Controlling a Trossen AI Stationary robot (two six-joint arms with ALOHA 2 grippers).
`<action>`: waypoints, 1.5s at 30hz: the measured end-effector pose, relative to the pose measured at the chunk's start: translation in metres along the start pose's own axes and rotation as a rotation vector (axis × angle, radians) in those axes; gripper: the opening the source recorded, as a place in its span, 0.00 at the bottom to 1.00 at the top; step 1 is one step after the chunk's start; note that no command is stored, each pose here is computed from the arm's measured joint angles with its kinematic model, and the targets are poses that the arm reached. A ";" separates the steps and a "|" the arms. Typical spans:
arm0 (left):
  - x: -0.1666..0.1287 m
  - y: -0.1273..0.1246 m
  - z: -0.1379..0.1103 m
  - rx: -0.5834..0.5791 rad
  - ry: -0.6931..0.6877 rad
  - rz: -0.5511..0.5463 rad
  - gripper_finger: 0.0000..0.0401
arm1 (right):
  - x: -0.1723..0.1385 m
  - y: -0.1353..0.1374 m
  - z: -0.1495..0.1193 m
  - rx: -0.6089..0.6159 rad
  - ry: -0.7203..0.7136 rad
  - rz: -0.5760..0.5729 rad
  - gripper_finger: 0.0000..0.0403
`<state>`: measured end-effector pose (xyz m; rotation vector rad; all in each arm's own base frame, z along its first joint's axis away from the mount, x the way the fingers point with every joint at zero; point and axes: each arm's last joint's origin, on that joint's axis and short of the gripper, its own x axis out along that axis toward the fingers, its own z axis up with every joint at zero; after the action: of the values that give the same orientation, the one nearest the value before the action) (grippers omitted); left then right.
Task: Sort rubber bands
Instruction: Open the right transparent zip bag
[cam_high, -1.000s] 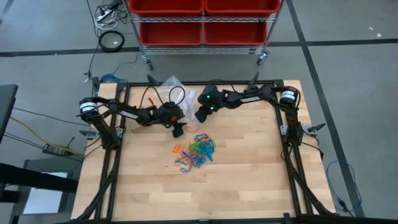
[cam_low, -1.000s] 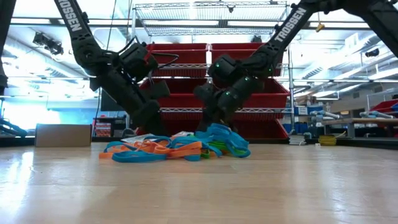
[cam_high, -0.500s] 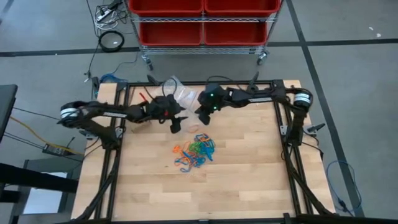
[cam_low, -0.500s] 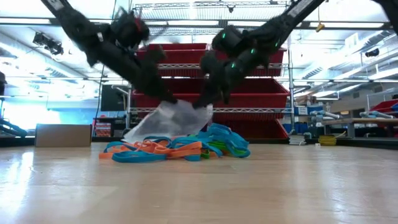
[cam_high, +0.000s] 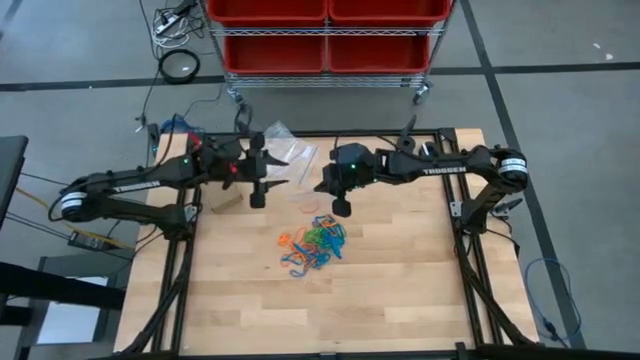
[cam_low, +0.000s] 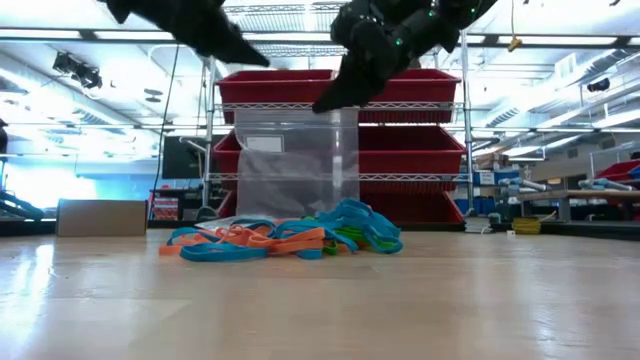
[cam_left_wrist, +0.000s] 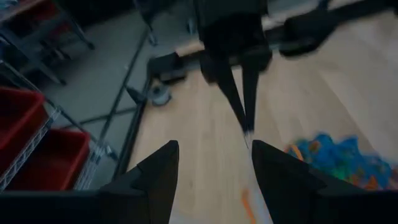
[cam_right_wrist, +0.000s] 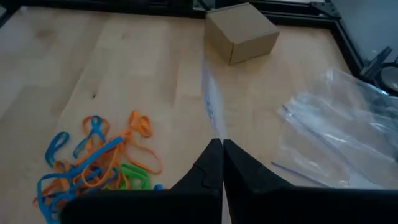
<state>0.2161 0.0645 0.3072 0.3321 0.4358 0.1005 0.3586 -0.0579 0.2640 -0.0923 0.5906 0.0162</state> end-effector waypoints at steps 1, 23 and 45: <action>0.001 -0.001 -0.001 0.002 0.033 -0.030 0.53 | 0.000 0.002 0.000 -0.006 0.002 -0.005 0.00; 0.047 -0.027 -0.032 -0.077 0.321 -0.282 0.56 | 0.002 0.012 0.001 -0.019 0.015 -0.026 0.00; 0.069 -0.026 -0.040 -0.012 0.386 -0.138 0.04 | 0.002 0.012 0.000 -0.009 0.031 -0.024 0.00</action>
<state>0.2619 0.0635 0.2363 0.2696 0.8388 0.0322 0.3594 -0.0463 0.2615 -0.1086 0.6204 -0.0062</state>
